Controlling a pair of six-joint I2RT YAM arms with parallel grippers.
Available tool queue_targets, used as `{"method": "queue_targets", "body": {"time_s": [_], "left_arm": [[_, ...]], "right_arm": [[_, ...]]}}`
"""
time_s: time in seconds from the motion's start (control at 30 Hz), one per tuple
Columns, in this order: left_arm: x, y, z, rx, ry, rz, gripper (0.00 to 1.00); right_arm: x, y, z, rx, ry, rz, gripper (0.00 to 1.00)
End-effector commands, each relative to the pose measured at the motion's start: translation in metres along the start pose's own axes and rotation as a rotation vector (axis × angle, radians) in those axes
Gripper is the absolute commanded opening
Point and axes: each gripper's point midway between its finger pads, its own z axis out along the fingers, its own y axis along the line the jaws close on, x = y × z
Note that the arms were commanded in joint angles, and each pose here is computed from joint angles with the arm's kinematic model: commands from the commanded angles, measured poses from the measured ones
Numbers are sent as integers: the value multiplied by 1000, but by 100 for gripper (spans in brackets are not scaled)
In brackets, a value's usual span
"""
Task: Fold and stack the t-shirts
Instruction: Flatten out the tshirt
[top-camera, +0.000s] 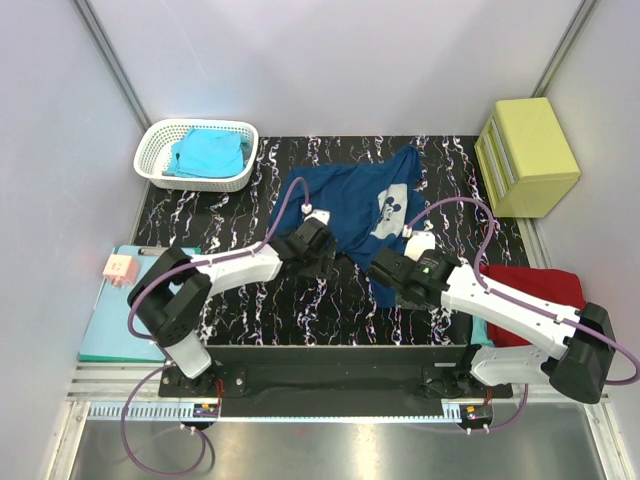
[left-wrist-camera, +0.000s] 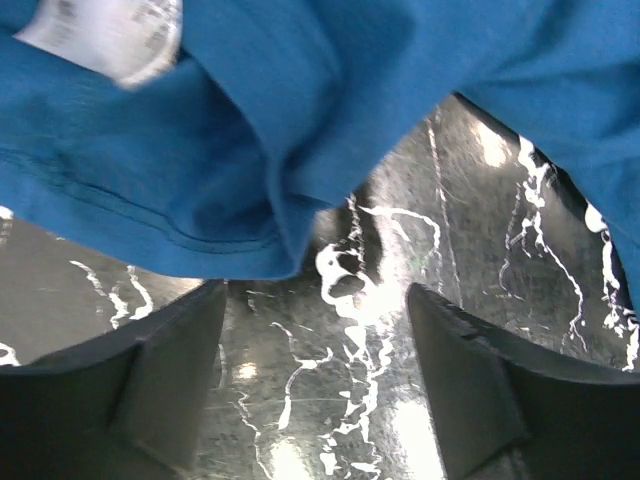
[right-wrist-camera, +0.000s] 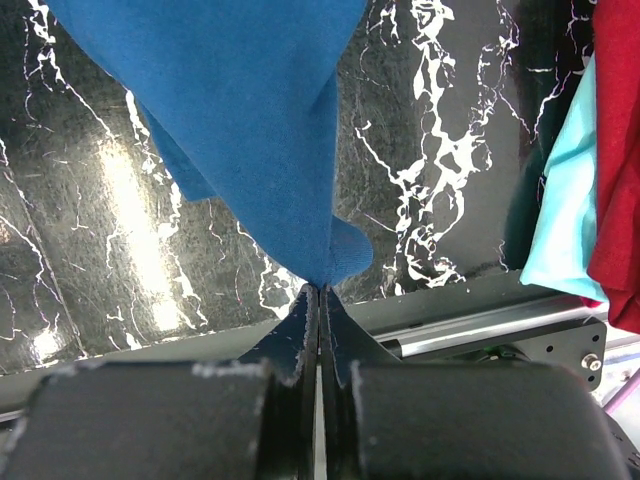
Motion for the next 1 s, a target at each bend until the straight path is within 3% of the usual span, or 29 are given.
{"method": "queue_targets", "body": {"time_s": [0.0,0.07,0.1,0.27,0.57,0.97], "left_arm": [[-13,-13,7,35,-37,-19,62],[-15,-10,10,11,-38,-15,51],[-16,-9,12,-1,-36,-14,37],[-27,-3,8,-46,-74,-28,0],[-73,46,-29,-220,-222,-86,0],[-114,138,-34,-410,-259,-195,0]], "right_arm": [[-17,5,-7,-13,-62,6,0],[-17,4,-8,-12,-66,-2,0],[-18,4,-8,-16,-70,-1,0],[-16,0,-9,-16,-70,-4,0],[-15,-5,-12,-30,-76,15,0],[-16,-8,-17,-39,-84,42,0]]}}
